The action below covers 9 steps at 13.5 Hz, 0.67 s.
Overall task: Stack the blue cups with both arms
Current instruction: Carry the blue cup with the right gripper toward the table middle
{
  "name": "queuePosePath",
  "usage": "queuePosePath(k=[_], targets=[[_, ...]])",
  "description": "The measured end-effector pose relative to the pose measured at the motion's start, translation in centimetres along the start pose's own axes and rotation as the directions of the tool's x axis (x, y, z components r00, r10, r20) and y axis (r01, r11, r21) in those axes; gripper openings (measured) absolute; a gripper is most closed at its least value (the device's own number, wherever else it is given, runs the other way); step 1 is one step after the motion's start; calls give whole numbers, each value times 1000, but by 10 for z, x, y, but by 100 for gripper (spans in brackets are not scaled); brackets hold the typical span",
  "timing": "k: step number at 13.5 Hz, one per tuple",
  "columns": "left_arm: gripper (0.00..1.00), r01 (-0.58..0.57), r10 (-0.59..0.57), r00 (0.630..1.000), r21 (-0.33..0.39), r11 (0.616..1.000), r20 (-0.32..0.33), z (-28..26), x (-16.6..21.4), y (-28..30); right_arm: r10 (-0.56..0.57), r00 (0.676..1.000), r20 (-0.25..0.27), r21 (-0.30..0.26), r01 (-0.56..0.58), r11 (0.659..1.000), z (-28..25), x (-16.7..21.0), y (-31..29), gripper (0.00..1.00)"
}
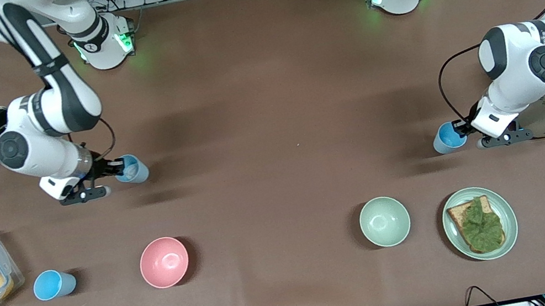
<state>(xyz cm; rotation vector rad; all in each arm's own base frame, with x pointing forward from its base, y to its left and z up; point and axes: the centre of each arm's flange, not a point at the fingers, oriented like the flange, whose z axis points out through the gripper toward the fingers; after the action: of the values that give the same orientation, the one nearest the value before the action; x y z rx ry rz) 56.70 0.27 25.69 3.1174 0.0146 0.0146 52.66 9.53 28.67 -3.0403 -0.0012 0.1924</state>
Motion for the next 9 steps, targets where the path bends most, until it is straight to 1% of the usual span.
queuePosePath(k=[2, 5, 7, 9], targets=[[3, 2, -2, 1000, 0, 1000, 0, 0, 0, -1, 44, 999, -10, -4, -44, 999, -6, -6, -55, 3], [3, 18, -18, 1000, 0, 1000, -4, -2, 1, -1, 130, 991, -29, -4, -130, 991, -11, -26, -141, 3], [3, 21, -21, 1000, -2, 1000, -13, -9, 4, 5, 190, 981, -41, 4, -190, 982, -14, -40, -186, 3], [3, 19, -19, 1000, -3, 1000, -7, -22, 6, 20, 249, 967, -47, 14, -249, 968, -14, -48, -223, 3]])
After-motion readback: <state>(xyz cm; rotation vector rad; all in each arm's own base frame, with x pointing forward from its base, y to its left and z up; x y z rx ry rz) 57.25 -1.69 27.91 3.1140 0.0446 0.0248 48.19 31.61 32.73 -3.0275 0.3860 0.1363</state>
